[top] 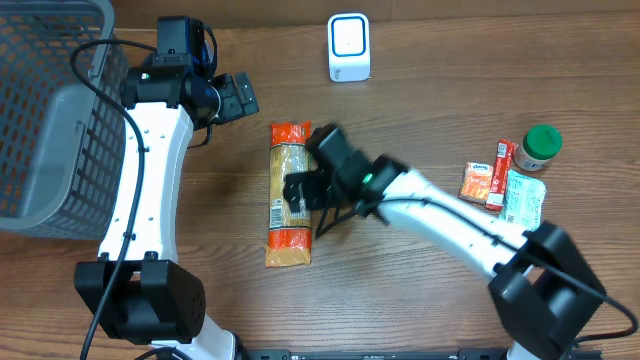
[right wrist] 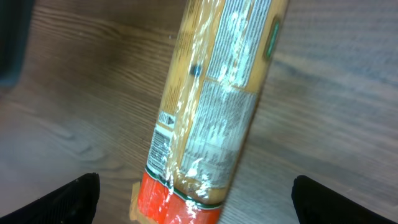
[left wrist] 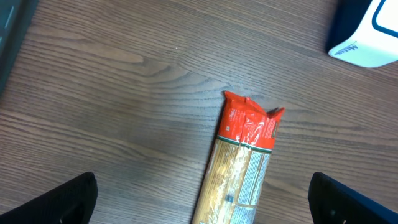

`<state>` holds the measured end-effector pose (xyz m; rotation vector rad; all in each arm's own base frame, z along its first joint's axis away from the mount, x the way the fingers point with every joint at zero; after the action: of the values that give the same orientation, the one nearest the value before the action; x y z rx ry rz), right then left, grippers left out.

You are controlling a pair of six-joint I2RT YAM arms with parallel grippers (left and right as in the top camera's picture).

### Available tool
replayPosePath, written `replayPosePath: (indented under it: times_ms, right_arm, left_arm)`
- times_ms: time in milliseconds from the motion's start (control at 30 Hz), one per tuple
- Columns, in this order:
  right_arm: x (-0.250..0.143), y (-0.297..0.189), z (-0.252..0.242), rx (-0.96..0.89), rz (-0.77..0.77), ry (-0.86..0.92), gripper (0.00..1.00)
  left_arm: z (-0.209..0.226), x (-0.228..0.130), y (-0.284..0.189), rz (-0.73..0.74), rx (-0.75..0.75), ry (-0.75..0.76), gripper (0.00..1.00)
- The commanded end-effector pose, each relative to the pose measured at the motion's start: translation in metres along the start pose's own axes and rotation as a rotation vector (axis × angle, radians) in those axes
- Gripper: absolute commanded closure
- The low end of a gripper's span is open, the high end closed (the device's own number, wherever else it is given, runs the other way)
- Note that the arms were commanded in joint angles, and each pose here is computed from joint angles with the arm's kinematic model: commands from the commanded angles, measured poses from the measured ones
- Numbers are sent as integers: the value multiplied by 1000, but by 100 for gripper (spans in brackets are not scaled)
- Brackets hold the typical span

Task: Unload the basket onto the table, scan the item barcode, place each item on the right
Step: 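Move the right gripper left and lower it onto the spaghetti package, then grasp the spaghetti package with the right gripper, rotating it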

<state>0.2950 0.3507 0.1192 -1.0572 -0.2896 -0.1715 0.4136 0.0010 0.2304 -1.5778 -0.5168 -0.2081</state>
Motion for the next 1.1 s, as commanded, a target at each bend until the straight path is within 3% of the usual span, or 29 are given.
replayPosePath:
  times_ms: [0, 200, 533, 800, 1067]
  right_arm:
    - [1, 6, -3, -144, -204, 39, 0]
    - [-22, 24, 9, -226, -276, -60, 0]
    - [-14, 33, 17, -178, -315, -47, 0]
    - [-30, 76, 0, -215, -256, -61, 0]
    - [-29, 74, -37, -350, -170, -147, 0]
  left_arm:
    - [0, 1, 2, 2, 8, 14, 0]
    - [0, 1, 2, 2, 8, 14, 0]
    - [0, 1, 2, 2, 8, 14, 0]
    - [0, 1, 2, 2, 8, 14, 1]
    - [0, 1, 2, 2, 8, 14, 0]
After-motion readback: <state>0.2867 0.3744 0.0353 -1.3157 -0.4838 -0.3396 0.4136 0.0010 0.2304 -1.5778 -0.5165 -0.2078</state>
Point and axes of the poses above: each gripper's point midway between its finger pads, its own y axis out along the fingers, its own z axis along the line the jaws close on, x = y × z, the point moved 3 cm from there along -y, back along the fingers, and after that the axes turned 8 degrees about y, right-handed, at the moved point
